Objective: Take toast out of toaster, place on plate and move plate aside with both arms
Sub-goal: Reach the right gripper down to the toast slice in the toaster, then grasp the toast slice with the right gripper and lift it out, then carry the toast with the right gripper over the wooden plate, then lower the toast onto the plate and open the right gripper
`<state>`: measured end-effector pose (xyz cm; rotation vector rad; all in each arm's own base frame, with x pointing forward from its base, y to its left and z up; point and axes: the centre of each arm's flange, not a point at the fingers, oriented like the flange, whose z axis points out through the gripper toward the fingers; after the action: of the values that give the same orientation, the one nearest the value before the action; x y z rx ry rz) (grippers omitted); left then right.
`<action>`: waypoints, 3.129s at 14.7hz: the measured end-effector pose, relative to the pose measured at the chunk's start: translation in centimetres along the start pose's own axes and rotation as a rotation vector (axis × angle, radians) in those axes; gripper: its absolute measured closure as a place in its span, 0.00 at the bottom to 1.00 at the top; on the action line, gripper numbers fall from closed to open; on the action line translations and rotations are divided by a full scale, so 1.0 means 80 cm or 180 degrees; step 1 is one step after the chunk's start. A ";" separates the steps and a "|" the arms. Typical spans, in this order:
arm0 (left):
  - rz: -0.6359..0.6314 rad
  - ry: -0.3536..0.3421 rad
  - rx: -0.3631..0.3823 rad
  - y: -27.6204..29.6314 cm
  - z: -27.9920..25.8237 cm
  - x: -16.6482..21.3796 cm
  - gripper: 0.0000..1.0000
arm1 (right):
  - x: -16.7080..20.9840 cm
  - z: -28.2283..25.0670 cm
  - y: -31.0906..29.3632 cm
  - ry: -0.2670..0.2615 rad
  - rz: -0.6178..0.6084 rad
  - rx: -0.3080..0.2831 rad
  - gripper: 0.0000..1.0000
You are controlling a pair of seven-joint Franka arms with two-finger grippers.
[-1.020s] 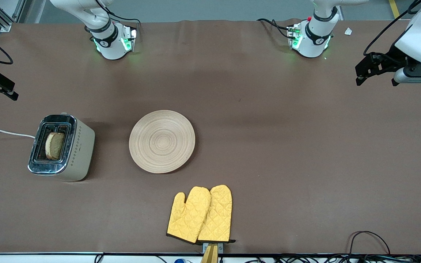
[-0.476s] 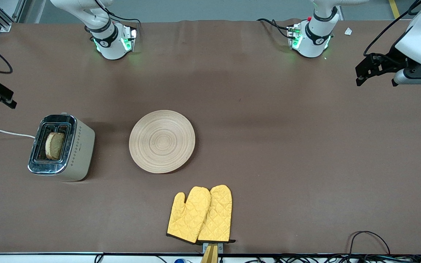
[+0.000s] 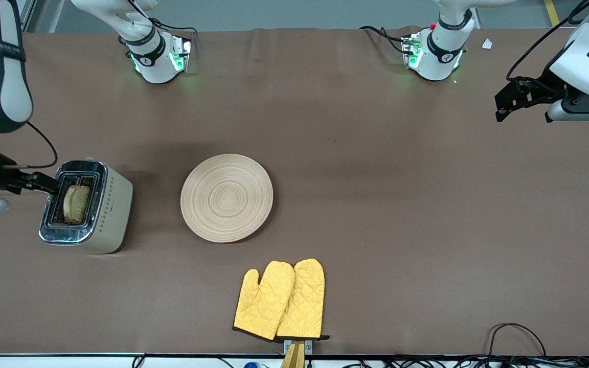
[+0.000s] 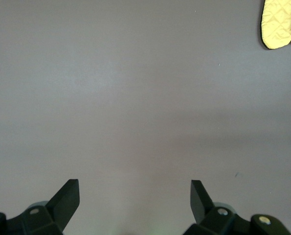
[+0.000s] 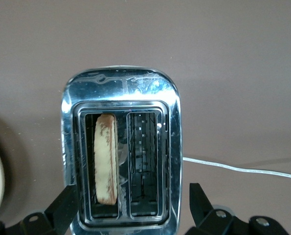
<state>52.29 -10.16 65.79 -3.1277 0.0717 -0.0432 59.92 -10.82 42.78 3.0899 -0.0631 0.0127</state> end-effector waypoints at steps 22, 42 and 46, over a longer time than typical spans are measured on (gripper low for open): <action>-0.0005 0.0001 -0.0001 -0.001 0.001 0.000 0.00 | 0.012 -0.072 -0.224 -0.0265 0.0043 0.0141 0.88; 0.0000 -0.0002 0.0000 0.000 0.002 0.000 0.00 | -0.059 0.167 -0.479 0.0096 0.0444 0.0582 0.93; 0.0006 -0.0031 0.0003 0.001 0.006 0.001 0.00 | -0.072 0.216 -0.420 -0.0124 0.0384 0.0431 0.72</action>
<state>52.35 -10.26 65.35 -3.1267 0.0744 -0.0281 55.68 22.08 23.76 3.2165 -0.2605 -0.0401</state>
